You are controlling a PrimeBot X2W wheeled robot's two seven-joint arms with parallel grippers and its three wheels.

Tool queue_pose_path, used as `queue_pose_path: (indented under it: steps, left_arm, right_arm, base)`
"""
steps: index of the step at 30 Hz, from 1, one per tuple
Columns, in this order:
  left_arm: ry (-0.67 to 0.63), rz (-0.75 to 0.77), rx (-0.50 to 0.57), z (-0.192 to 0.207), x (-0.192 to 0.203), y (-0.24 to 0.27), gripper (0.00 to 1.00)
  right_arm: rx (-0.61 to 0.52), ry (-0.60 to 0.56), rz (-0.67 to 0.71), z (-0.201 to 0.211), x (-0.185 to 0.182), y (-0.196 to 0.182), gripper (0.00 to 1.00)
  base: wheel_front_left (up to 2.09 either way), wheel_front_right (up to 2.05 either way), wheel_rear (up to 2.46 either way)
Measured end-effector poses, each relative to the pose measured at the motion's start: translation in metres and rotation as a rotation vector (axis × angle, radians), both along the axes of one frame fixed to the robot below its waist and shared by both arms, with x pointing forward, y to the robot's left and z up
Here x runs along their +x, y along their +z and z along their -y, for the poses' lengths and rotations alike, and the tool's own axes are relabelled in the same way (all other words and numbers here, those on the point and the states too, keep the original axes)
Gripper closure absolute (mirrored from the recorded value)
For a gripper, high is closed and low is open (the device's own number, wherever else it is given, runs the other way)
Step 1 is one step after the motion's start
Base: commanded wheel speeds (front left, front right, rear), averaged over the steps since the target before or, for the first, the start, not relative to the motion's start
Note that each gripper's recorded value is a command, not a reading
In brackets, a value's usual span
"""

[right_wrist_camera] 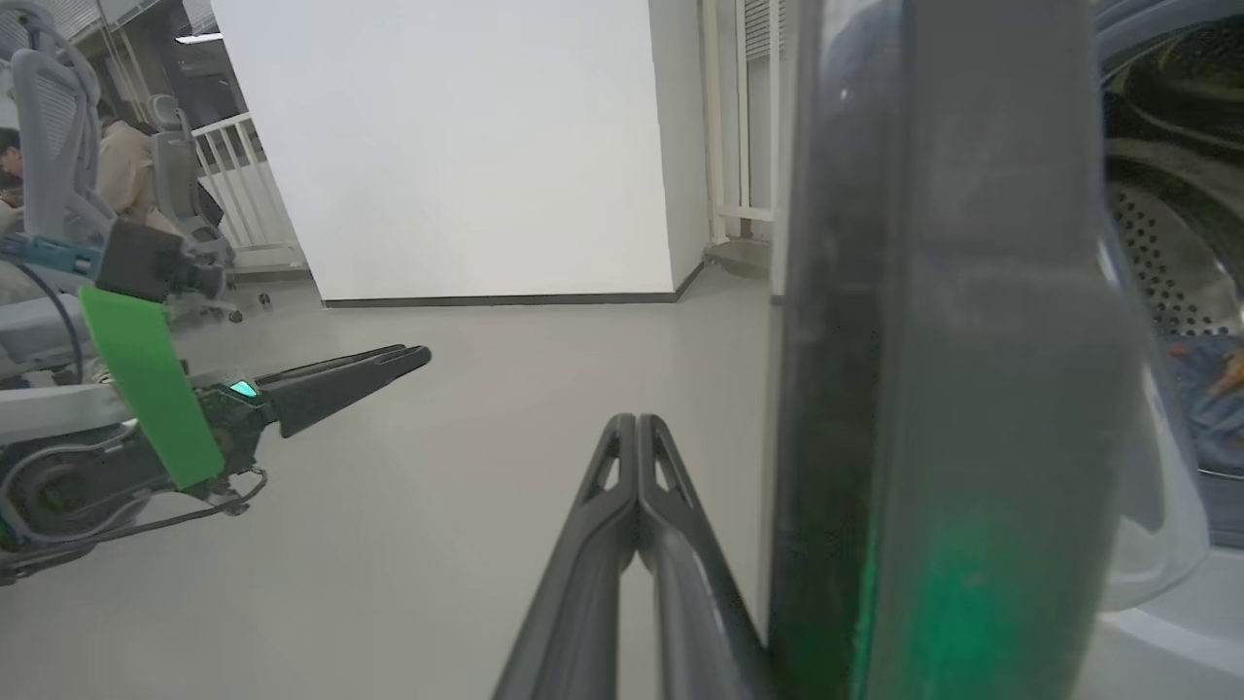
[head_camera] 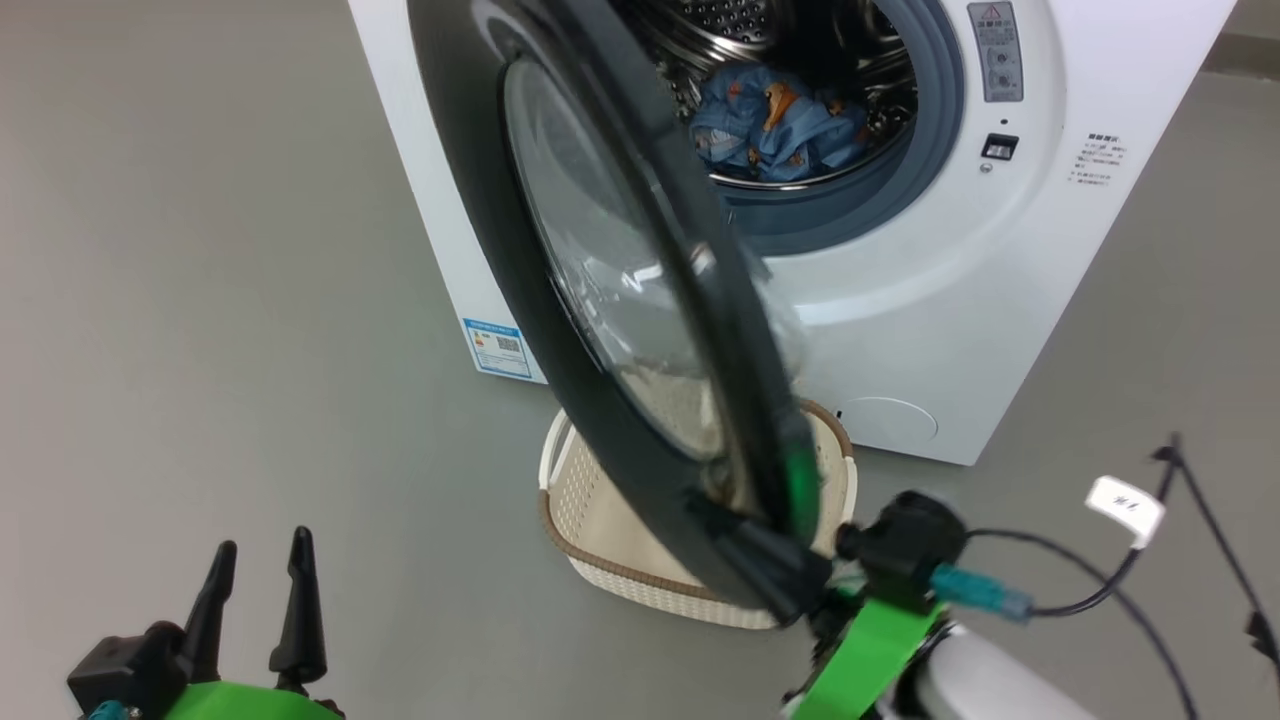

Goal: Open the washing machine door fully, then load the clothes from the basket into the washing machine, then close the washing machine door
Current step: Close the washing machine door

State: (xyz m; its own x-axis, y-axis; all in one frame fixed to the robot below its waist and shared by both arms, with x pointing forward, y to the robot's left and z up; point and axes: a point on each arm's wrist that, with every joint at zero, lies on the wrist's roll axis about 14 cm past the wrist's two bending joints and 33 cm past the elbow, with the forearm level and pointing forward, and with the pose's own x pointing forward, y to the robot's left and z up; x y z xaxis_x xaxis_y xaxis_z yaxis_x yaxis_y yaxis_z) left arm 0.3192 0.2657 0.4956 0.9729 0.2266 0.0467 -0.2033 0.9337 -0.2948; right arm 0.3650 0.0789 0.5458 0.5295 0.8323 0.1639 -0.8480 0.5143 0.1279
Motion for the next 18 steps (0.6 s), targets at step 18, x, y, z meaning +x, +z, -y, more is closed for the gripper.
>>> queue_pose_path:
  steps: [18]
  left_arm:
    - [-0.045,-0.033,0.023,0.007,0.050,-0.008,0.00]
  right_arm:
    - [0.001,-0.405,-0.027,0.109,0.131,-0.018,1.00]
  base:
    - [0.00,0.00,0.00]
